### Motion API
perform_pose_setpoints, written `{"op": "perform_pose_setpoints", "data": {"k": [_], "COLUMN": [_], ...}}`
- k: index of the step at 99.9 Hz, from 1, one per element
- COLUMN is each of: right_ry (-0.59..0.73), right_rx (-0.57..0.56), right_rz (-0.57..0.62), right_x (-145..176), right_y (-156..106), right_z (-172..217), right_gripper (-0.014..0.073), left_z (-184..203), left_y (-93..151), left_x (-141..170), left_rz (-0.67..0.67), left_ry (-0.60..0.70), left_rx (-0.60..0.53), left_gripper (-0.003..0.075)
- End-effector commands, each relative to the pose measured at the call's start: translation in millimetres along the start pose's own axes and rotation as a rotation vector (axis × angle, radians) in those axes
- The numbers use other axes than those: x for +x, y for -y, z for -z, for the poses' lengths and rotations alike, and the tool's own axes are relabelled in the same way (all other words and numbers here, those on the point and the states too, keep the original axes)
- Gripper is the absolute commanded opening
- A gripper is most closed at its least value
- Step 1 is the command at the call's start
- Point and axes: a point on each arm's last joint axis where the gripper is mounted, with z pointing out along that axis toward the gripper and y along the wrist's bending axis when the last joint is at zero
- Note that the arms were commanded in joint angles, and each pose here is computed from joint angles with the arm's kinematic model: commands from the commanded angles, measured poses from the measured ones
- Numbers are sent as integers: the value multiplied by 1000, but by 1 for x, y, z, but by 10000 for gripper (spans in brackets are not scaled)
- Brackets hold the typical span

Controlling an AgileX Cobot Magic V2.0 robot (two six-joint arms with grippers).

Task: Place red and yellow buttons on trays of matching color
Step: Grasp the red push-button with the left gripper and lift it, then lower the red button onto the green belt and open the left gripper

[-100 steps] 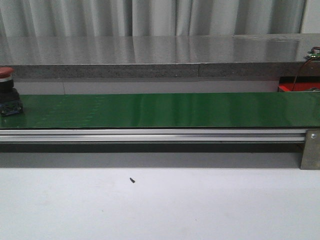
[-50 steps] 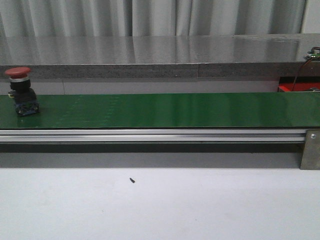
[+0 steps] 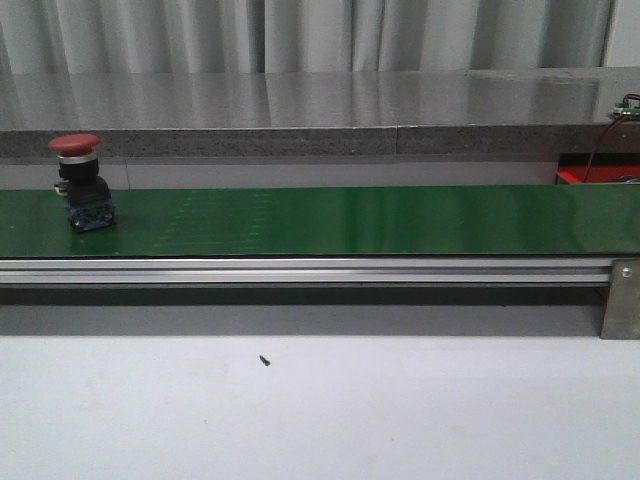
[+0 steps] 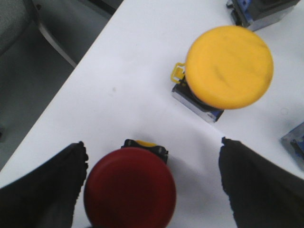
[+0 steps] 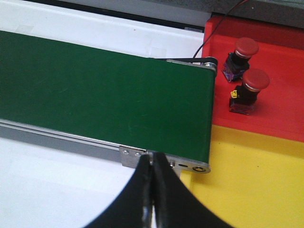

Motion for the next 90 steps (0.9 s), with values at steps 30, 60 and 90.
{"op": "perform_pose_setpoints", "data": {"k": [30,60,90], "right_ry": [83,83,83], "right_rx": [25,25,25], "right_rz": [-13,-13,-13], "right_x": [-12,-12,-12], "right_y": [3,3,3], "right_z": [6,6,6], "right_gripper": [-96,-96,-96], "left_z": [39,108,173], "left_y": [-1,14,63], "left_x": [-23,-31,-23], "left_rz": [12,15,-64], "left_ry": [134,183,226], "left_rx": [-11,35,155], "left_gripper": [192,169,169]}}
